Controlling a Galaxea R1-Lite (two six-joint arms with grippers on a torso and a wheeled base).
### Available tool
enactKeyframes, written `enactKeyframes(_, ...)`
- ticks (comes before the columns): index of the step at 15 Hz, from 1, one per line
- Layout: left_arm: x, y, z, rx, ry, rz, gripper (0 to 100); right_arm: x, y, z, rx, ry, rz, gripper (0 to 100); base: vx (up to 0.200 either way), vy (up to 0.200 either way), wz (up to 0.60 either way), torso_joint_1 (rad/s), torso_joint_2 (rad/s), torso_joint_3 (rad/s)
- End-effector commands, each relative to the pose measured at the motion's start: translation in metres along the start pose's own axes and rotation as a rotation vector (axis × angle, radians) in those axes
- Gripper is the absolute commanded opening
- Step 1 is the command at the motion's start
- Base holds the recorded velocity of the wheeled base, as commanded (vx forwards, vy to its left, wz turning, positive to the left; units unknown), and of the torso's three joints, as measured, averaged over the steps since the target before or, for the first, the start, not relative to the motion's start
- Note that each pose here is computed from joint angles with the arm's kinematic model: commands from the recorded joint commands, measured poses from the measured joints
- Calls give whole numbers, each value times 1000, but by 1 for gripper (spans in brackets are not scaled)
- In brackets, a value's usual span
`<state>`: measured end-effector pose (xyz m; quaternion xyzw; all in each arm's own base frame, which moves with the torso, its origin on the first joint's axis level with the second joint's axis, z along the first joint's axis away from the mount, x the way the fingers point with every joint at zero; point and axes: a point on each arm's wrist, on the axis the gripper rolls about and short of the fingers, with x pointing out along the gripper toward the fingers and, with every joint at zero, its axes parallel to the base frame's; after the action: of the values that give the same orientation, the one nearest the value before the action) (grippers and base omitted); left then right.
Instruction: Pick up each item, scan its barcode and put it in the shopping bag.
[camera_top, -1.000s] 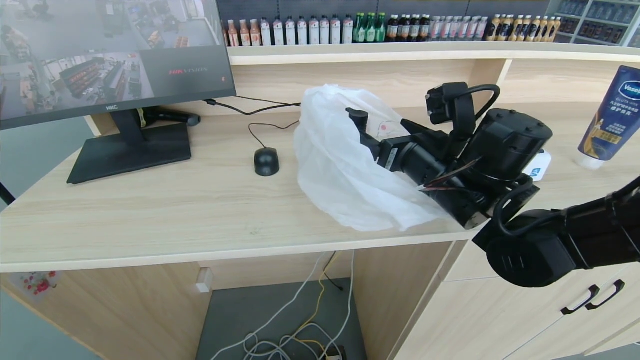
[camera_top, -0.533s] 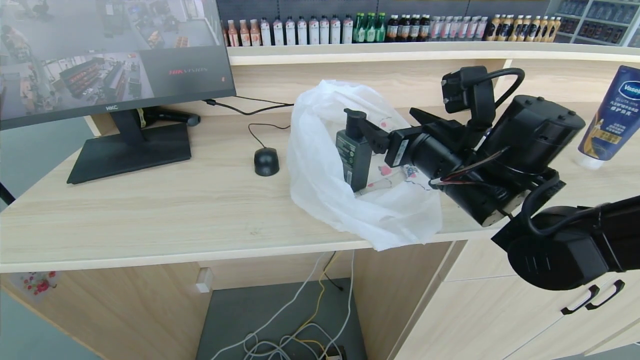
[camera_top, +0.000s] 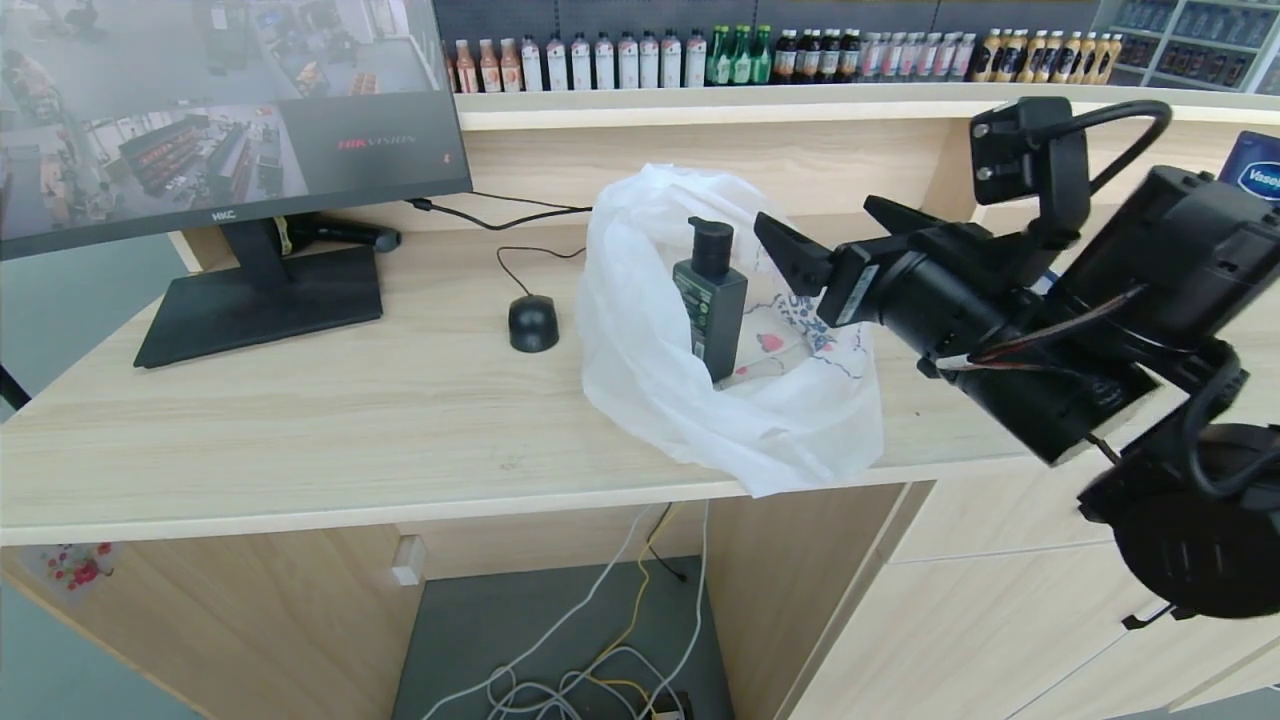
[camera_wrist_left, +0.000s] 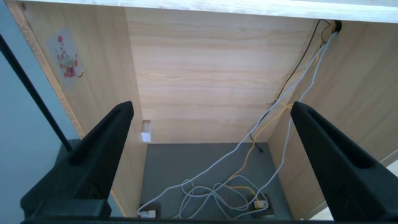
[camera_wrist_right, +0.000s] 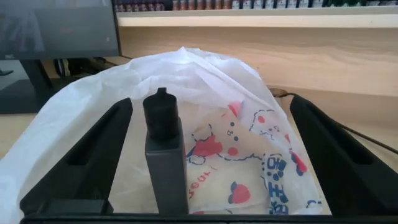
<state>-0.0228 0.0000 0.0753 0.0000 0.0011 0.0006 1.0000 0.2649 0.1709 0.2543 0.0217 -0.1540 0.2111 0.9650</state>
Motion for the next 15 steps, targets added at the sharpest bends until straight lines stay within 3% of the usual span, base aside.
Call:
enactKeyframes(1, 0, 0, 0, 0, -1, 0, 100, -34, -6, 16, 11, -13, -4, 100, 0, 0, 0, 0, 0, 0)
enactKeyframes(5, 0, 0, 0, 0, -1, 0, 100, -113, -15, -14, 27, -79, -17, 100, 0, 0, 0, 0, 0, 0)
enactKeyframes(6, 0, 0, 0, 0, -1, 0, 100, -123, -17, -16, 29, -60, -28, 100, 0, 0, 0, 0, 0, 0)
enactKeyframes(7, 0, 0, 0, 0, -1, 0, 100, -121, -16, -9, 50, -94, -41, 100, 0, 0, 0, 0, 0, 0)
enactKeyframes(15, 0, 0, 0, 0, -1, 0, 100, -134, -11, -11, 114, -68, -51, 100, 0, 0, 0, 0, 0, 0)
